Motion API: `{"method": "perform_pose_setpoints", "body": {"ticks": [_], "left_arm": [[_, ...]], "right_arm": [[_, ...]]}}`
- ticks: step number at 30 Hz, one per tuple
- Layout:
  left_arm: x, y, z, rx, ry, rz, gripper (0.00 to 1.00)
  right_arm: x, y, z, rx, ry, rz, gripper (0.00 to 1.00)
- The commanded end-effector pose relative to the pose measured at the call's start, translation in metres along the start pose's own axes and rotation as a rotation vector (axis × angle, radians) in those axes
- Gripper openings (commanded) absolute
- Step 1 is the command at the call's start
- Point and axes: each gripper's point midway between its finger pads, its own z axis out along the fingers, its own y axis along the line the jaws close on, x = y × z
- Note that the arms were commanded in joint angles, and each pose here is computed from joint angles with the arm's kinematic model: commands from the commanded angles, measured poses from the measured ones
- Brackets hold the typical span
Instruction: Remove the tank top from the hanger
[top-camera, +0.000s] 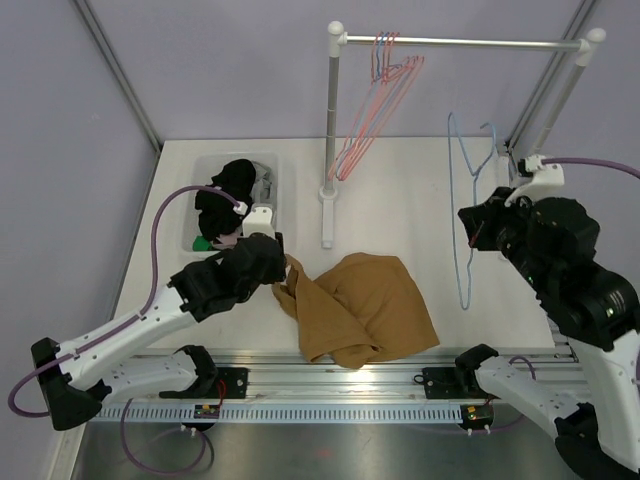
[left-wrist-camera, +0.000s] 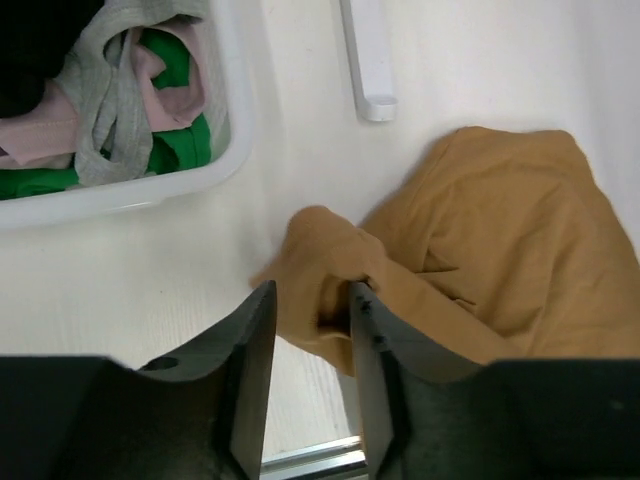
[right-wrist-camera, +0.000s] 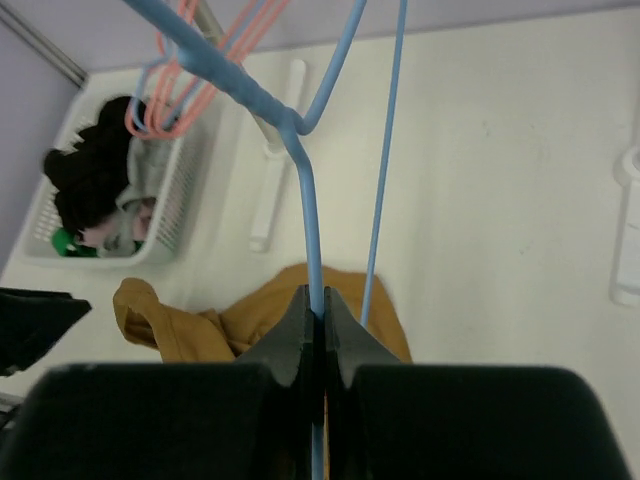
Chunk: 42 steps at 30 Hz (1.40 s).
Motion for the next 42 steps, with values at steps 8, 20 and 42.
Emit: {"method": "perform_pose_setpoints", "body": {"ticks": [8,20,42], "left_arm": [[-0.014,-0.031,-0.056,0.296,0.008,0.045,0.82],[0.005,0.002,-0.109,0.416,-0.051,0.100,0.99],[0.003,0.009,-0.120,0.484,-0.148,0.043,0.99]], "right_arm": [[-0.061,0.016,0.086,0.116,0.029,-0.109,0.00],[-0.115,0.011,0.190,0.178,-0.030,-0.098,0.00],[-0.057,0.059,0.297,0.101,0.111,-0.037,0.00]]}}
